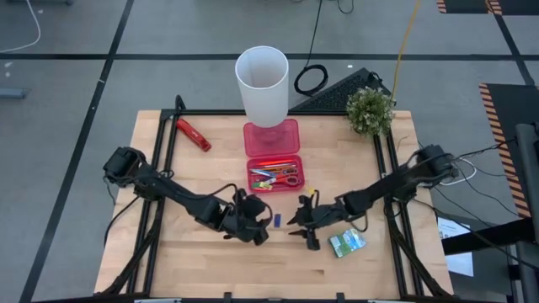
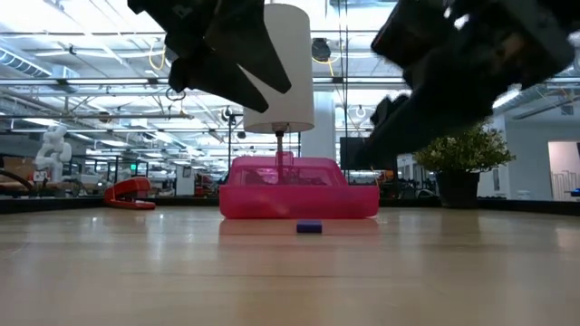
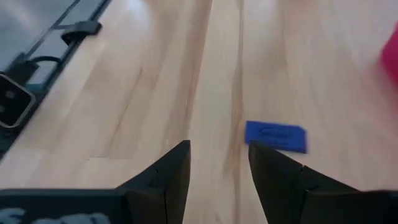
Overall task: Pack school essentials
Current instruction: Put the blue eraser into the pink supply box
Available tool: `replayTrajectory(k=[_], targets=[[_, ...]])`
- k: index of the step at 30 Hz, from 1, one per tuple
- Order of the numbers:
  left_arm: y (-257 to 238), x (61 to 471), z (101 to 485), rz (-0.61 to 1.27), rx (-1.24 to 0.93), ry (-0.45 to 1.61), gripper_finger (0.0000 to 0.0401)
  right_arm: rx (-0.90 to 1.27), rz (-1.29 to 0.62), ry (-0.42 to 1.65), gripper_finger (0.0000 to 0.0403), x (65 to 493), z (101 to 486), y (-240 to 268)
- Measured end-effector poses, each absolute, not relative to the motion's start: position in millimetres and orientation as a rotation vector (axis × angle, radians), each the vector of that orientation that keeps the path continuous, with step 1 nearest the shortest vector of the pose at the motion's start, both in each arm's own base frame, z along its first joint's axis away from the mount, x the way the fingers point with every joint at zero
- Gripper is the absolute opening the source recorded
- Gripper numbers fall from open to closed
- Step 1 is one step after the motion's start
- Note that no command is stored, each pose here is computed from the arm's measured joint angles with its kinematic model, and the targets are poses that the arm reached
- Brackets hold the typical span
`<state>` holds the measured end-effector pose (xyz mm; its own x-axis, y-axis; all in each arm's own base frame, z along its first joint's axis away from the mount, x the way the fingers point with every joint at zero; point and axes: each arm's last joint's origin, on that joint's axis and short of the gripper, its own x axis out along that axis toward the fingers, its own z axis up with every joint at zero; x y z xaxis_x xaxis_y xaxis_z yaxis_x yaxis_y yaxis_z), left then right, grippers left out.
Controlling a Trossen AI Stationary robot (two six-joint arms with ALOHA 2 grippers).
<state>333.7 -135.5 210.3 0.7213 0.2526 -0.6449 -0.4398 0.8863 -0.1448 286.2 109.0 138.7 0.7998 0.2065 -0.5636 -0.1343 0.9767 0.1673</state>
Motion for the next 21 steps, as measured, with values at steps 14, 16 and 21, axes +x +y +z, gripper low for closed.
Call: replayTrajectory(k=[14,16,21], targets=[[-144,338,198,0.46,-0.363,0.604,0.0228,0.16,0.051,0.682,0.0155,333,86,112],[-145,342,195,0.458,-0.371,0.59,0.0227,0.158,0.052,0.676,0.0155,339,85,113],[-147,345,183,0.46,-0.365,0.621,0.0228,0.155,0.065,0.656,0.0155,343,85,114]])
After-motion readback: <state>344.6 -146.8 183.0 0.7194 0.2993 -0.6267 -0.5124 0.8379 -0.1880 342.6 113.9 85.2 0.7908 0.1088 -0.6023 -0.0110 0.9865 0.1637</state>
